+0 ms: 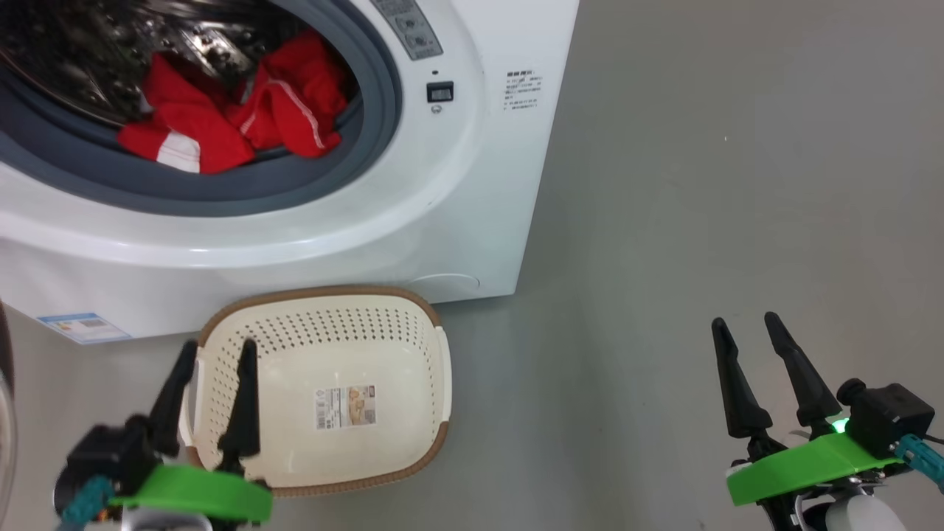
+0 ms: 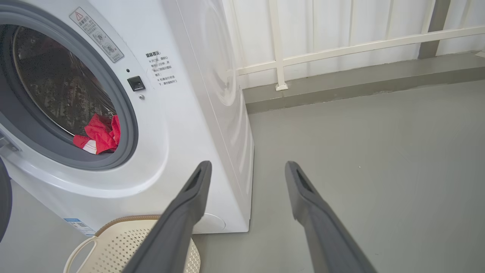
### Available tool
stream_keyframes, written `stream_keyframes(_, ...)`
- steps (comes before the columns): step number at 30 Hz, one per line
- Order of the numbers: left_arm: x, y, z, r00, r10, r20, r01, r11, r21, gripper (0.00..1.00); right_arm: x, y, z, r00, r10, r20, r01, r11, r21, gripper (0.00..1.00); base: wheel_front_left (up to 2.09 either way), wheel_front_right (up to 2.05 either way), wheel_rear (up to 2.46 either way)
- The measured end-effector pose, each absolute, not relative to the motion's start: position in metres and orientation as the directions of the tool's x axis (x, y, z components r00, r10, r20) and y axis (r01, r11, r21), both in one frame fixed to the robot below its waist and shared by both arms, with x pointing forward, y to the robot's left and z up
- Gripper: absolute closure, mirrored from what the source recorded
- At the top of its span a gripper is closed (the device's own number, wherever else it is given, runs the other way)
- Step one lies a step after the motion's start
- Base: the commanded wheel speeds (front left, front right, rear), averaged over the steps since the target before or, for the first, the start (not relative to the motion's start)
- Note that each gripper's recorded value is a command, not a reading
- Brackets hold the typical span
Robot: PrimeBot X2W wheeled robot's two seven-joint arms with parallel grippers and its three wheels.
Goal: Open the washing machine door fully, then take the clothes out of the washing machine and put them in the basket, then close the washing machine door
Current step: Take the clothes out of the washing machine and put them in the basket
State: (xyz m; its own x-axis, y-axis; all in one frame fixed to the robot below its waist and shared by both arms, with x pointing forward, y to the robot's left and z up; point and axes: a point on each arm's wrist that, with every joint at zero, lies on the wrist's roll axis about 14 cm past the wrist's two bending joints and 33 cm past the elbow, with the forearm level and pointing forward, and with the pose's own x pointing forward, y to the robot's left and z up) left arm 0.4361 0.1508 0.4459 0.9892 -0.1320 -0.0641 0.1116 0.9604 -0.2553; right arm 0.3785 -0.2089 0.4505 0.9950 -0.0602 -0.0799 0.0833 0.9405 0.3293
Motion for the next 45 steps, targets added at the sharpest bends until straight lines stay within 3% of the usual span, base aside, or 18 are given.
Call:
stream_keyframes(10, 0.522, 0.125, 0.460, 0.981, -0.193, -0.009, 0.186, 0.957, -0.222, 0.00, 0.401, -0.205, 0.441, 0.994, -0.054, -0.093, 0.082, 0.939, 0.335, 0.00, 0.00, 0.00, 0.00)
stream_keyframes(27, 0.645, 0.095, 0.435, 0.967, -0.242, -0.081, 0.216, 0.946, -0.244, 0.00, 0.406, -0.234, 0.419, 0.977, -0.147, -0.153, 0.191, 0.921, 0.341, 0.00, 0.00, 0.00, 0.00)
stream_keyframes(45, 0.712, 0.080, 0.399, 0.958, -0.239, -0.157, 0.213, 0.963, -0.167, 0.00, 0.410, -0.248, 0.397, 0.960, -0.184, -0.212, 0.247, 0.912, 0.327, 0.00, 0.00, 0.00, 0.00)
